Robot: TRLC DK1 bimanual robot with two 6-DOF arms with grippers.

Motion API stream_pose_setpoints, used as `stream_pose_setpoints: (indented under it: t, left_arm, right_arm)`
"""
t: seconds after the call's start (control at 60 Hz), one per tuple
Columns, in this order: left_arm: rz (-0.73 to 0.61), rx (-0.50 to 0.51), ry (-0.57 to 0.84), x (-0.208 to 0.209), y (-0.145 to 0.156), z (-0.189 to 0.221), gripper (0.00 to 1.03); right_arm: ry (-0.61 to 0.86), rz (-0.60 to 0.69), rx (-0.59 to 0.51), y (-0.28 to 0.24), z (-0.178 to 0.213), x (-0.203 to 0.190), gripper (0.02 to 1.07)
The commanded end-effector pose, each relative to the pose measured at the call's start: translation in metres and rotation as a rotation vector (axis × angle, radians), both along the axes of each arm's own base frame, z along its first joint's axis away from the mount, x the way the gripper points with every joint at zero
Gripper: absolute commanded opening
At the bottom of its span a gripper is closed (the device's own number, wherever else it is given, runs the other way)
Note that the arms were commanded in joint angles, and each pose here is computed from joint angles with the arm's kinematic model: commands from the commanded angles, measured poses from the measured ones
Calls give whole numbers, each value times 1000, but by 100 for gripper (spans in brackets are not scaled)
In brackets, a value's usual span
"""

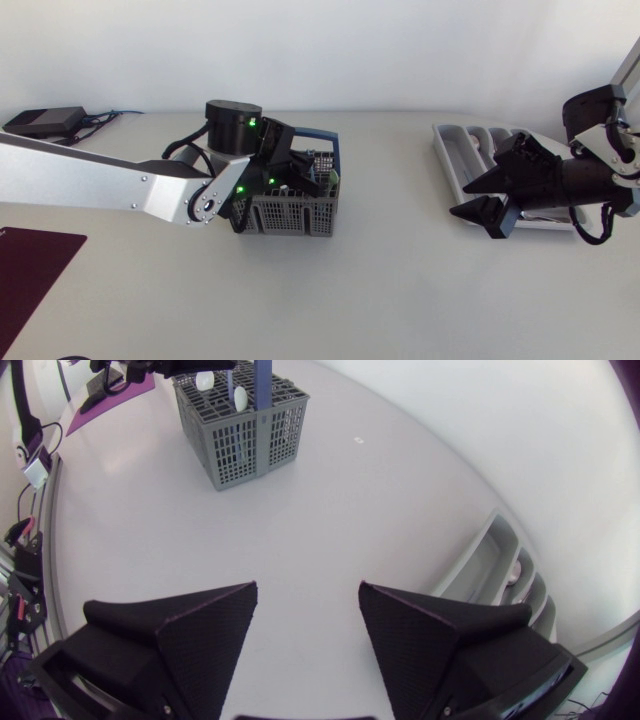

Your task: Transfer all utensils from the basket to the drawer tray.

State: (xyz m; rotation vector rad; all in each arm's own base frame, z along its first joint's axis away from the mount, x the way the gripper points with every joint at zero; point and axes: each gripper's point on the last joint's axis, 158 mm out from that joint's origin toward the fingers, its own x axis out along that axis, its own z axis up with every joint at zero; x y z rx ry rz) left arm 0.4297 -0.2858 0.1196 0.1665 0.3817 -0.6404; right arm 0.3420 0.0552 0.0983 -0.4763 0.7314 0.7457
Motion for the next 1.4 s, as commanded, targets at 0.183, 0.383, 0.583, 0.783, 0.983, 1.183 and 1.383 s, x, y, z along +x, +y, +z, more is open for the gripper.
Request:
stream_pose_setpoints:
  t: [0.183, 0.383, 0.583, 0.783, 0.983, 1.183, 1.383]
  left_arm:
    - [1, -7, 11, -11, 1, -4, 4]
    - [-1, -18, -6, -14, 2, 2, 4]
    - [-3, -51, -54, -16, 2, 31, 4]
    - [-14, -96, -104, -26, 0, 75, 4]
    - [-22, -135, -159, -41, 8, 128, 4]
    - [-71, -183, -119, -64, 11, 165, 4]
    - [-179, -237, 18, -88, -2, 175, 4]
  right_arm:
    - [22, 0, 8, 6, -9, -8, 76]
    - [28, 14, 10, 11, -10, -11, 76]
    - [18, 23, 0, 15, -8, -14, 76]
    - [7, 35, -7, 22, -5, -17, 76]
    - [-40, 45, 6, 32, 12, -20, 76]
    - [-110, 80, 44, 58, 43, -28, 76]
    - [-143, 122, 126, 95, 78, -37, 77]
